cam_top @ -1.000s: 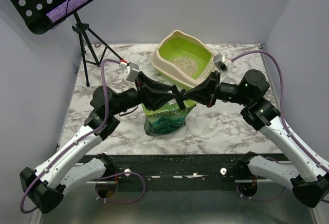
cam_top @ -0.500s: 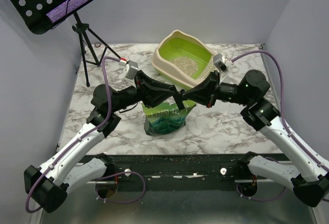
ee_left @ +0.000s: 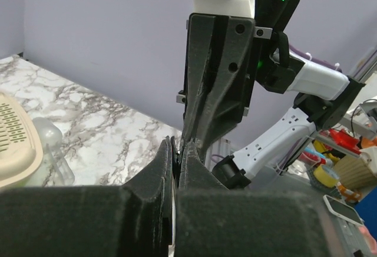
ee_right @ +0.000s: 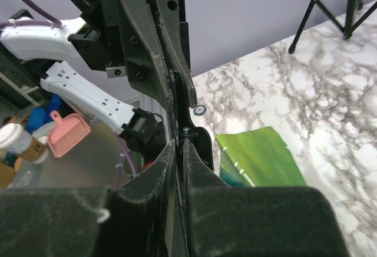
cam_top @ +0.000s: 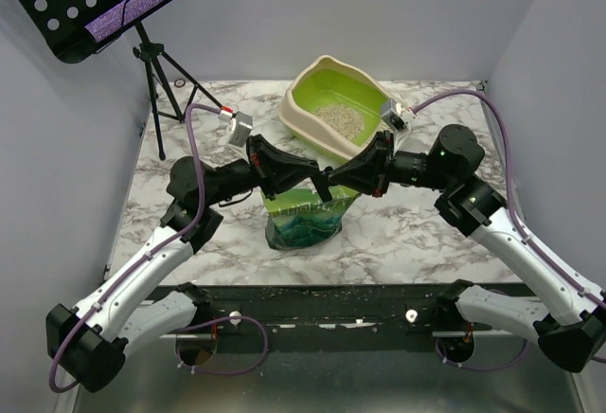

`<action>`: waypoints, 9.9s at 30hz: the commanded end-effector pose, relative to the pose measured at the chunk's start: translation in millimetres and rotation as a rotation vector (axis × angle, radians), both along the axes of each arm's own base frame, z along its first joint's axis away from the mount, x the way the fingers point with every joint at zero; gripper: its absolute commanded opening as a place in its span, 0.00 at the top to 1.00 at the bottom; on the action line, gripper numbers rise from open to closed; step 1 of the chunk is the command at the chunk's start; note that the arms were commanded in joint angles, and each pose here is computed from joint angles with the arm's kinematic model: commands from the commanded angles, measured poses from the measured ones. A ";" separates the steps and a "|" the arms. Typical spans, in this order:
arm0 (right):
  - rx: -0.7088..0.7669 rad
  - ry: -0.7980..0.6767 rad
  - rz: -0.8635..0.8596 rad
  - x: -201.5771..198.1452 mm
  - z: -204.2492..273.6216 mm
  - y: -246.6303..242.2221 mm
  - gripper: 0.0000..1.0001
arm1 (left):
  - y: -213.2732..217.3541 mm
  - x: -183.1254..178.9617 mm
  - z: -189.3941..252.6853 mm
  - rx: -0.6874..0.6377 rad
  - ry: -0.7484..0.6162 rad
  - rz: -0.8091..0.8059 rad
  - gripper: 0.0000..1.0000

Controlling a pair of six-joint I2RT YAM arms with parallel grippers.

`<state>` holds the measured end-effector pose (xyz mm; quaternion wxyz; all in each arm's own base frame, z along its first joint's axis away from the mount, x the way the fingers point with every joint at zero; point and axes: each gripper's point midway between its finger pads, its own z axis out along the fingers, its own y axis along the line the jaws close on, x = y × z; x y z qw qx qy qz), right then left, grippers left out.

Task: Fill the litter box with clean litter

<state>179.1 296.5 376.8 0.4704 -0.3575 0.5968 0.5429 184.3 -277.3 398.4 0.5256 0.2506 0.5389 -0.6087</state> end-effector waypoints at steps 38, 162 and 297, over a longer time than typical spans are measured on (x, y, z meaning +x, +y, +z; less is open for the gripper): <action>-0.036 -0.122 0.173 -40.1 -8.6 17.2 0.23 | 9.1 -48.0 5.0 0.037 -0.140 -0.162 1.00; -0.489 -0.547 0.238 59.4 -117.9 12.3 1.00 | 35.4 18.4 -219.9 0.856 -0.131 0.151 0.95; -0.322 0.108 -1.183 121.1 -49.3 -135.4 0.00 | 114.4 80.5 -60.6 0.721 -0.132 0.880 0.01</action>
